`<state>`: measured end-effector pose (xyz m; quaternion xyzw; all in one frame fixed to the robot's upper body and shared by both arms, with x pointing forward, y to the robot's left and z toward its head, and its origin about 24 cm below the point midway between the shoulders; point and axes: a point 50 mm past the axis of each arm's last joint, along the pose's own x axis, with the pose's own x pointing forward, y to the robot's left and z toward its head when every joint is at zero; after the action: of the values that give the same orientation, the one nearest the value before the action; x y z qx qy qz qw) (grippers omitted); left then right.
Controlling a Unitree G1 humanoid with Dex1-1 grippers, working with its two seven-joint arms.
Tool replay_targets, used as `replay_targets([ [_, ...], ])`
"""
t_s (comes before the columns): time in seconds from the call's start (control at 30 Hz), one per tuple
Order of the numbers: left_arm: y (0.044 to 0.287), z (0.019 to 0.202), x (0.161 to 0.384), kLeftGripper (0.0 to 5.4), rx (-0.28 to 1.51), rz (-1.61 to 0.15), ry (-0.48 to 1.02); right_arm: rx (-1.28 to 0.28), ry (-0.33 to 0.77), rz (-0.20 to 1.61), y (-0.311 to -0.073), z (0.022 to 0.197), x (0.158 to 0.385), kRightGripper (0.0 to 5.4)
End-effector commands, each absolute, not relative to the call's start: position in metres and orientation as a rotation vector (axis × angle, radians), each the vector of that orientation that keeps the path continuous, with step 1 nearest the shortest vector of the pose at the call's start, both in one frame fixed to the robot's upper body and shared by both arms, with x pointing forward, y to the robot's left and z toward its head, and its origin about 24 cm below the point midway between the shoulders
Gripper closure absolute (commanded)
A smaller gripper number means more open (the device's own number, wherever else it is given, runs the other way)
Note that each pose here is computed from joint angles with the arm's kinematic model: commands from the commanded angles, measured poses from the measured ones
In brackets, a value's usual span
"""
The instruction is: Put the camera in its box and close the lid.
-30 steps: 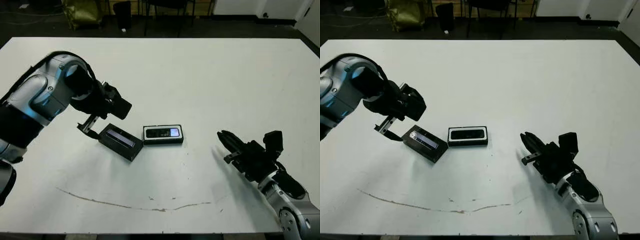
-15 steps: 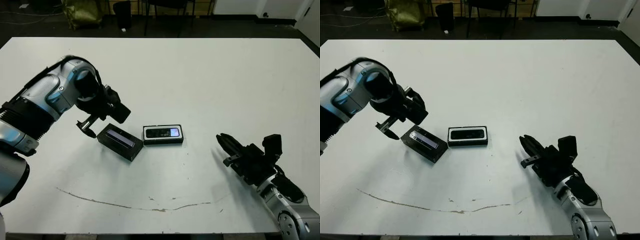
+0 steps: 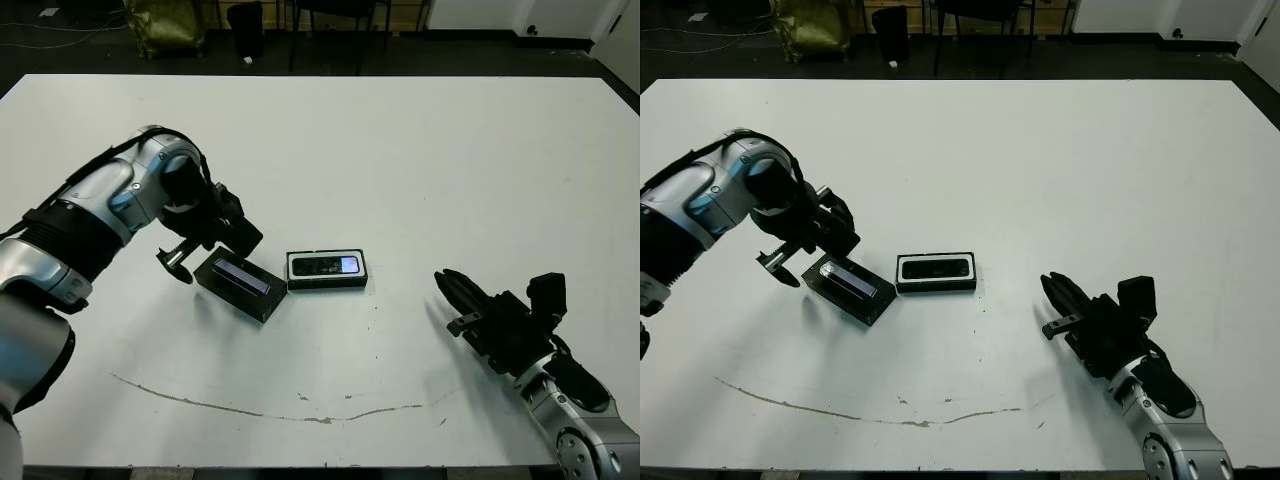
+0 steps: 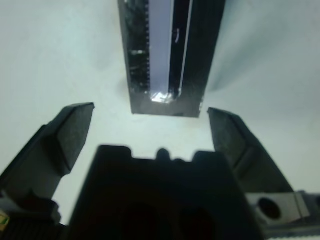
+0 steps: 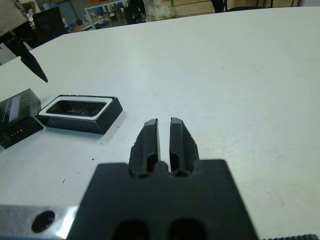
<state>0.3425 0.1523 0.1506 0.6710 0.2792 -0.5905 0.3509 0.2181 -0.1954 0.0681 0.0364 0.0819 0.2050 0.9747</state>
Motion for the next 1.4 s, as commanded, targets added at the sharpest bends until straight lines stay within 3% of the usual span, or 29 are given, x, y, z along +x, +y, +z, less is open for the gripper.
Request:
replay_targets([
  [0.03,0.154,0.136,0.341,0.02,1.681,-1.562,0.765,0.072,0.18,0.407,-0.198,0.063,0.216,5.4],
  [1.0,0.161,0.093,0.332,0.02,1.66,-1.622,0.785,0.065,0.195,0.397,-0.197,0.064,0.212,5.4],
  [1.2,0.166,0.087,0.331,0.02,1.486,-1.62,0.812,0.074,0.191,0.403,-0.197,0.063,0.213,5.4],
  [1.4,0.167,0.085,0.327,1.11,1.477,-1.613,0.795,0.084,0.192,0.411,-0.196,0.062,0.213,5.4],
])
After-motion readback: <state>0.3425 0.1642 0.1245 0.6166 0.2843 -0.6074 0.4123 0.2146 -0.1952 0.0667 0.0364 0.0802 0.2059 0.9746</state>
